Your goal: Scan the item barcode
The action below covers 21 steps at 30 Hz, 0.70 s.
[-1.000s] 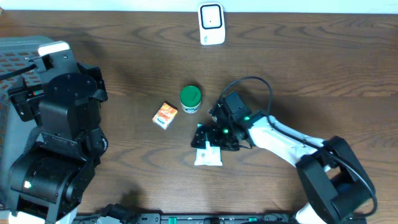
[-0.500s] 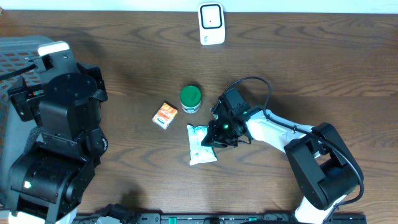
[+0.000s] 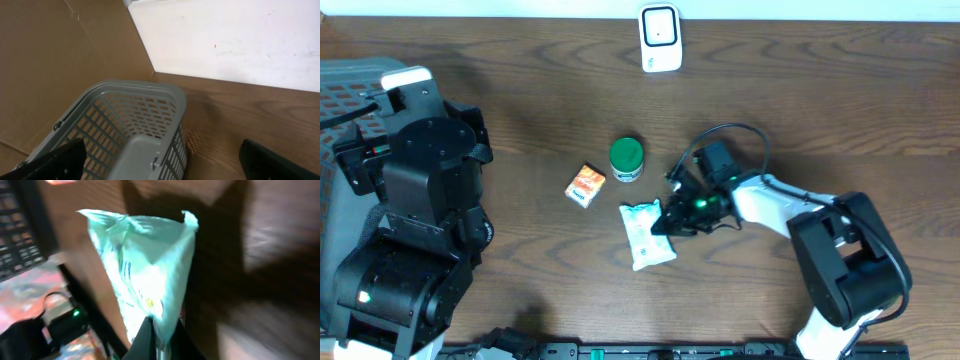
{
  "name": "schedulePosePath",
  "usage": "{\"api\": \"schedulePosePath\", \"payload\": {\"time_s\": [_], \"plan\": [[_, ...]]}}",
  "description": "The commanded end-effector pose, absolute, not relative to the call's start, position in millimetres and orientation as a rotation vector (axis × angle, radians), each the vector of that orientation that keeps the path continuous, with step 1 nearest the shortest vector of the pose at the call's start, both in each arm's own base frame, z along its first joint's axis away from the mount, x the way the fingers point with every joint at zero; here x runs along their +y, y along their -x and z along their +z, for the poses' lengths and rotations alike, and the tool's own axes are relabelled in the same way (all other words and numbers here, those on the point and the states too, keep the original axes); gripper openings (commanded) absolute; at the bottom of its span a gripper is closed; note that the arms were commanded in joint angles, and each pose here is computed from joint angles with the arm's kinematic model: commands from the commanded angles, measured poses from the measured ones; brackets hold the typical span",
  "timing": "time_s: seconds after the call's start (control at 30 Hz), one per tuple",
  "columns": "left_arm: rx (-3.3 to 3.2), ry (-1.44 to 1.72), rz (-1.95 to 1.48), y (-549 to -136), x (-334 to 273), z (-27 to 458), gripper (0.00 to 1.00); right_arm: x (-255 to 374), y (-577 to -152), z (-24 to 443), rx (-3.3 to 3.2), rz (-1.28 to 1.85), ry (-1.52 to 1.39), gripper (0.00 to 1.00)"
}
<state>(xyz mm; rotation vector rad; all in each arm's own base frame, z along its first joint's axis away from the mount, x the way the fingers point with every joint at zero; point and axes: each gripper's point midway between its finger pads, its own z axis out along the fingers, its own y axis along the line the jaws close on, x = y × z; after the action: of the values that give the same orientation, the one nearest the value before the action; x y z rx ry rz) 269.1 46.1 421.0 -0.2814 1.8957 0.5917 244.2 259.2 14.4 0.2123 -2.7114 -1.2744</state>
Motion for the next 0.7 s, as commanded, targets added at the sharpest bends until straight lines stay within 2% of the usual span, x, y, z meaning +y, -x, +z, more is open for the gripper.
{"api": "schedulePosePath", "payload": {"time_s": [0.0, 0.17, 0.37, 0.57, 0.67], "plan": [[1.887, 0.301, 0.586, -268, 48, 423, 0.98, 260, -248, 53, -2.587, -1.582, -0.383, 0.01], [1.887, 0.301, 0.586, -268, 48, 423, 0.98, 255, -251, 74, -2.483, -1.763, -0.419, 0.01], [1.887, 0.301, 0.586, -268, 48, 423, 0.98, 252, -254, 83, -2.433, -1.840, -0.412, 0.01], [1.887, 0.302, 0.586, -268, 48, 423, 0.98, 250, -250, 117, -2.219, -2.054, -0.421, 0.01], [1.887, 0.301, 0.586, -268, 48, 423, 0.98, 247, -255, 103, -2.307, -1.960, -0.352, 0.01]]}}
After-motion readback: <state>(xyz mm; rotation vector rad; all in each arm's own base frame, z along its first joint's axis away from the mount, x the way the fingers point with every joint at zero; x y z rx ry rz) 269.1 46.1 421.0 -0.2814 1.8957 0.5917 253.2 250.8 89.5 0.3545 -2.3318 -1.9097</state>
